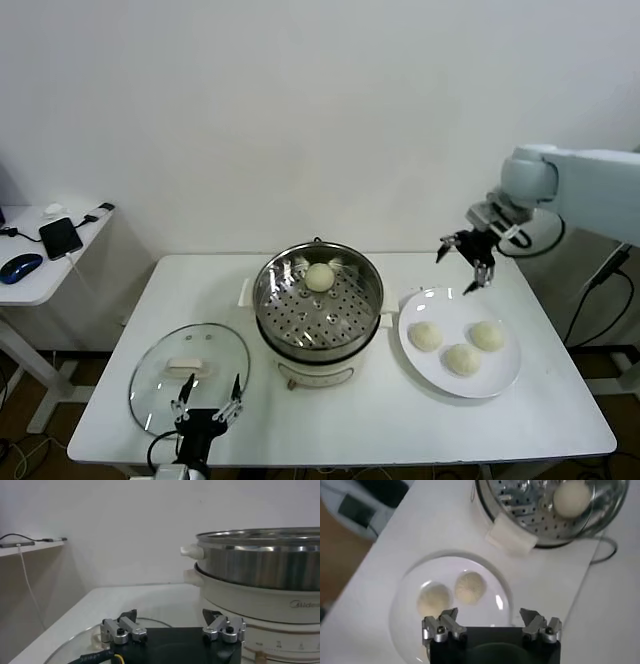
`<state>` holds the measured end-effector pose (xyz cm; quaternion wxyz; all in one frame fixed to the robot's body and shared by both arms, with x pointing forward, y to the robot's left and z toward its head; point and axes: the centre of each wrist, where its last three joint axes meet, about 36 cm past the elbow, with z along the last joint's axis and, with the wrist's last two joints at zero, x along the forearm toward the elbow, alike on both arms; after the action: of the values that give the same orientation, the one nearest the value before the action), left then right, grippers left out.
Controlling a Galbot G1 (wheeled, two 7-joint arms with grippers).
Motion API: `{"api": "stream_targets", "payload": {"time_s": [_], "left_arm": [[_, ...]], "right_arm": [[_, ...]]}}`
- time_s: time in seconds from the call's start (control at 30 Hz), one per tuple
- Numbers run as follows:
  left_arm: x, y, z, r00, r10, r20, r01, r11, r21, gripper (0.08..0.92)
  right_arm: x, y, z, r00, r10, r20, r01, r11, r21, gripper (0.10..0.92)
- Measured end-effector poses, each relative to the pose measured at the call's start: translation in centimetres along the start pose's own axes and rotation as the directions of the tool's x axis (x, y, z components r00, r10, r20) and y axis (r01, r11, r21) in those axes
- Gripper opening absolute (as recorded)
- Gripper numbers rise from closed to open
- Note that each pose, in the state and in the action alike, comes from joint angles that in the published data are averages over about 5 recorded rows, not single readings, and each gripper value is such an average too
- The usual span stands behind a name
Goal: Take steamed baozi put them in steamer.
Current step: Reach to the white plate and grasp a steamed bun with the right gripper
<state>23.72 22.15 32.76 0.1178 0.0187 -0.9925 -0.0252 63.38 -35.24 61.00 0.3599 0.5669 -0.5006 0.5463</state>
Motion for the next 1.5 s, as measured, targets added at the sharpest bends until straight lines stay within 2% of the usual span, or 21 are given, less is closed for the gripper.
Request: {"api": "stream_targets", "payload": {"time_s": [0.17, 0.37, 0.8, 0.93, 1.23, 1.5], "left_arm": [[0.1, 0.2, 0.0, 1.0, -0.007, -0.005, 0.007, 1.0, 0.0, 0.823], [0.1, 0.4, 0.3, 0.9999, -0.012, -0.012, 0.012, 1.0, -0.001, 0.823], [0.1, 0.5, 0.6, 0.9997, -0.016, -0.019, 0.016, 1.0, -0.001, 0.823], [0.1, 0.5, 0.5, 0.9997, -0.015, -0.019, 0.015, 1.0, -0.001, 0.823], [0.2, 0.4, 0.3, 0.9998, -0.012, -0.015, 0.012, 1.0, 0.001, 0.823], [0.5, 0.2, -0.1, 0.9999, -0.006, -0.011, 0.006, 1.0, 0.004, 0.823]], "right_arm": [[-4.5, 1.5, 0.5, 1.0, -0.008, -0.029, 0.005, 0.993, -0.121, 0.823], [-8.9, 1.3, 0.5, 0.998, 0.0, -0.055, -0.011, 0.977, -0.211, 0.823], [-15.2, 0.2, -1.0, 0.998, -0.001, -0.061, -0.017, 0.956, -0.293, 0.823], [-16.1, -0.1, -1.4, 0.998, 0.003, -0.058, -0.02, 0.952, -0.304, 0.81], [-16.5, -0.2, -1.7, 0.999, -0.005, -0.047, -0.01, 0.95, -0.312, 0.703], [-12.1, -1.5, -1.8, 0.999, -0.006, -0.039, -0.006, 0.959, -0.284, 0.68]]}}
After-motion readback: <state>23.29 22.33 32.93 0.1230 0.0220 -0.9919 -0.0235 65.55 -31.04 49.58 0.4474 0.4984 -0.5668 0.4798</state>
